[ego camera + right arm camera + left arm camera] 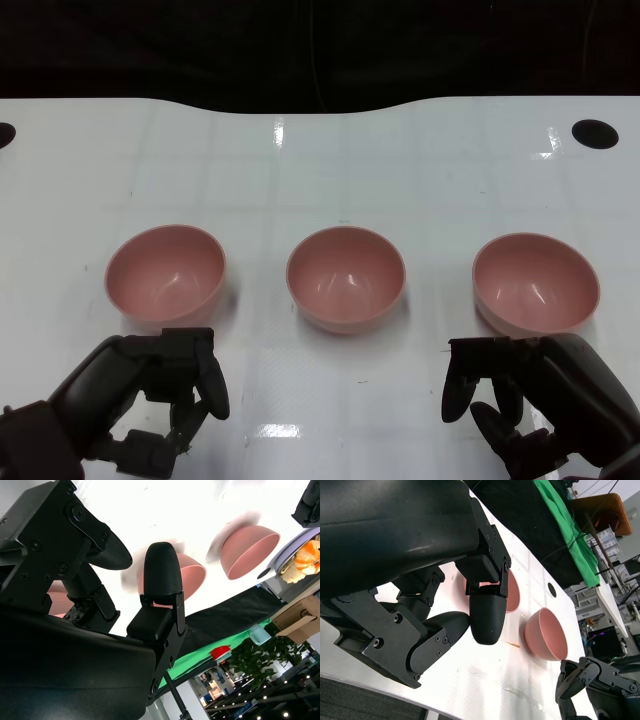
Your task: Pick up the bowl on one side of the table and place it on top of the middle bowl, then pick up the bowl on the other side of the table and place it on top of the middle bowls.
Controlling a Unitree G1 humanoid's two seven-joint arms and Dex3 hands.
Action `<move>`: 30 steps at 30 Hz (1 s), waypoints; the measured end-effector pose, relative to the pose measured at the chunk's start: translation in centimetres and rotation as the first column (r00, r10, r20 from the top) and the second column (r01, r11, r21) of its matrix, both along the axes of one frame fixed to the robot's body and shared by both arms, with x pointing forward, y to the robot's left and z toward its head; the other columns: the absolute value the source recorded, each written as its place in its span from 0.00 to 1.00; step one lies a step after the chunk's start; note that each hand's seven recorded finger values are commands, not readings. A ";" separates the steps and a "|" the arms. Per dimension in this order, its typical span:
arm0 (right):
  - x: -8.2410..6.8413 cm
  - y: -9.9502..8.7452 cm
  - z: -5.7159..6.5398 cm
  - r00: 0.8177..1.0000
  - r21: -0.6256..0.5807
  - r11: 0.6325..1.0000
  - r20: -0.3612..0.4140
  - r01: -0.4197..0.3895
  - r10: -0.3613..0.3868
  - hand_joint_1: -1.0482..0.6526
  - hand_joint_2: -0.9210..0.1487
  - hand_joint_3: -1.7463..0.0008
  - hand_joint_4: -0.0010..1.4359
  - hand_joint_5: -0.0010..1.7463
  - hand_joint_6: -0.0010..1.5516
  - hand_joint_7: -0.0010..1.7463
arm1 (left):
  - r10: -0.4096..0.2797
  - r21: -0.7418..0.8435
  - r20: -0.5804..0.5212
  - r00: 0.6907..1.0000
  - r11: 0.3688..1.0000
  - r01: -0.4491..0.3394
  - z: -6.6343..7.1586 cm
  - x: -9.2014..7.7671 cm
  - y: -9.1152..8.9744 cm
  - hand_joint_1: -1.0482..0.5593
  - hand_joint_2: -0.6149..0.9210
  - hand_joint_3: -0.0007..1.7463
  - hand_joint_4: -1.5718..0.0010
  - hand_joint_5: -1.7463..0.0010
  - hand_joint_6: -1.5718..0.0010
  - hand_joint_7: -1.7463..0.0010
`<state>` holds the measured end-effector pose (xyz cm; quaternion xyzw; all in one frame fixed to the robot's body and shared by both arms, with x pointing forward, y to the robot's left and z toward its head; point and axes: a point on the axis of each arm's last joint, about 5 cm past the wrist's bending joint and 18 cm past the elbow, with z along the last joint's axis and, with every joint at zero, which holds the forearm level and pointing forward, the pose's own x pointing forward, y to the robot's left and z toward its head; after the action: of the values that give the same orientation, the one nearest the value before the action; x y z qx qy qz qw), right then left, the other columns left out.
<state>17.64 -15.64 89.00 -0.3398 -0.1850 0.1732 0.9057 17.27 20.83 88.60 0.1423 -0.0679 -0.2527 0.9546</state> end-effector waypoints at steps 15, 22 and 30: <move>0.0 0.0 0.0 1.000 0.000 1.000 0.002 -0.001 0.001 0.57 0.72 0.10 0.65 1.00 0.56 0.77 | 0.000 0.000 0.003 1.000 1.000 0.000 -0.1 0.1 0.0 0.56 0.70 0.75 0.45 0.00 0.51 0.14; 0.1 -0.1 -0.2 1.000 -0.002 1.000 -0.007 0.002 -0.002 0.57 0.72 0.10 0.65 1.00 0.56 0.77 | 0.000 0.000 0.005 1.000 1.000 0.000 -0.1 0.1 0.1 0.56 0.70 0.74 0.46 0.00 0.52 0.14; 0.1 -0.1 -0.1 1.000 0.009 1.000 -0.008 0.005 -0.005 0.58 0.70 0.12 0.63 1.00 0.56 0.70 | 0.000 0.001 0.004 1.000 1.000 0.000 -0.1 0.1 0.1 0.56 0.71 0.74 0.46 0.00 0.52 0.14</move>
<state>17.76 -15.73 88.87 -0.3356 -0.1812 0.1716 0.9084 17.39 20.89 88.46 0.1432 -0.0699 -0.2525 0.9544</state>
